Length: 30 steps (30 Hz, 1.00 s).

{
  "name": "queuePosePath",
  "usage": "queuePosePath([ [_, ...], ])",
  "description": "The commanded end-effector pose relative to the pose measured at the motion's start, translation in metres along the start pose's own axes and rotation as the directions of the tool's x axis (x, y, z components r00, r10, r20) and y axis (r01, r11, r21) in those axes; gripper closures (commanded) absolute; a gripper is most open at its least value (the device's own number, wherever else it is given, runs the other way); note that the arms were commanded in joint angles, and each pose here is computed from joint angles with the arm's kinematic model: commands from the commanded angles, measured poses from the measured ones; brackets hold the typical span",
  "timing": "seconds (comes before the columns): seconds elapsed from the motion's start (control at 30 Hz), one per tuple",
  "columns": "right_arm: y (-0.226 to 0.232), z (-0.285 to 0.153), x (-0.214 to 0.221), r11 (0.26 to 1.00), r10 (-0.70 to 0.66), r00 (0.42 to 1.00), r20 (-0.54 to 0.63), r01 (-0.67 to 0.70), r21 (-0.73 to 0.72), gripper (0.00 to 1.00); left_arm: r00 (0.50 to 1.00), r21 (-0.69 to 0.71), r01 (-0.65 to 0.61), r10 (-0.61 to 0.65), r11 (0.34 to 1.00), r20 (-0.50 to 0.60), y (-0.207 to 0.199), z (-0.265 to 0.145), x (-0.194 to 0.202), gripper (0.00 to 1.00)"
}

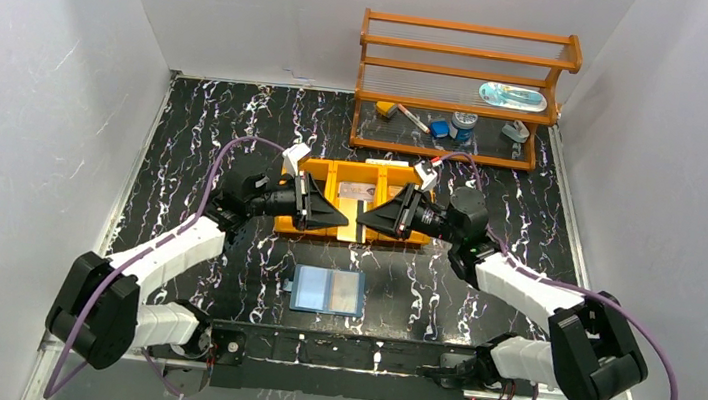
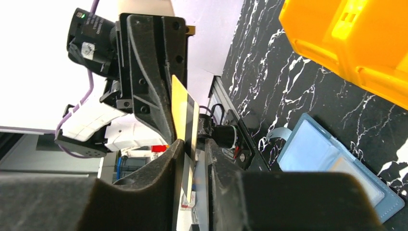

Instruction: Take the credit cards out of the card holder

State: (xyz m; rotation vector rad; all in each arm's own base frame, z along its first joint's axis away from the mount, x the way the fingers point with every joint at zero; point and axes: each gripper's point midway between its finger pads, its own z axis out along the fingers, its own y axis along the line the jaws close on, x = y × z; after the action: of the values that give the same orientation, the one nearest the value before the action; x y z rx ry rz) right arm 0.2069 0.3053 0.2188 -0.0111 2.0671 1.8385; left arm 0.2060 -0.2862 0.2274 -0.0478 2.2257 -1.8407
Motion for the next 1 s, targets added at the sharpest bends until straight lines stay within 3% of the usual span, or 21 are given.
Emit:
queuePosePath([
  [0.0,0.018,-0.001,0.003,0.993,-0.044,0.999,-0.024,0.042,-0.107,0.74,0.998,0.092,-0.031,0.037,0.995,-0.056,-0.016,-0.004,0.007,1.0],
  [0.13,0.014,-0.002,0.006,0.992,-0.032,0.999,-0.027,0.029,-0.123,0.89,0.997,0.093,-0.041,0.047,0.995,-0.059,-0.013,-0.006,0.009,1.0],
  [0.2,0.016,-0.003,0.008,0.99,-0.025,0.999,-0.028,0.021,-0.14,0.96,0.998,0.085,-0.038,0.043,0.996,-0.054,-0.01,-0.007,0.008,0.93],
  [0.27,0.015,-0.005,0.008,0.991,-0.019,1.0,-0.022,0.016,-0.135,1.0,0.998,0.064,-0.041,0.044,0.997,-0.039,-0.004,-0.009,0.006,0.75],
  [0.4,-0.004,-0.006,0.004,1.0,-0.023,1.0,0.001,0.023,-0.014,1.0,0.996,-0.048,-0.087,0.086,0.995,-0.017,0.013,-0.011,0.001,0.38],
  [0.57,-0.026,-0.016,-0.015,0.977,-0.1,0.991,0.086,0.081,0.199,1.0,0.986,-0.326,-0.145,0.162,0.934,0.027,0.049,-0.027,-0.01,0.03],
  [0.73,-0.041,-0.039,-0.045,0.864,-0.339,0.933,0.122,0.257,0.433,1.0,0.958,-0.59,-0.205,0.284,0.781,0.042,0.08,-0.065,-0.02,0.02],
  [0.87,-0.052,-0.066,-0.075,0.702,-0.518,0.849,0.108,0.35,0.62,1.0,0.931,-0.727,-0.208,0.36,0.654,0.058,0.095,-0.094,-0.031,0.02],
  [0.97,-0.052,-0.073,-0.092,0.584,-0.634,0.773,0.031,0.452,0.675,1.0,0.916,-0.804,-0.145,0.386,0.576,0.111,0.104,-0.113,-0.041,0.02],
])
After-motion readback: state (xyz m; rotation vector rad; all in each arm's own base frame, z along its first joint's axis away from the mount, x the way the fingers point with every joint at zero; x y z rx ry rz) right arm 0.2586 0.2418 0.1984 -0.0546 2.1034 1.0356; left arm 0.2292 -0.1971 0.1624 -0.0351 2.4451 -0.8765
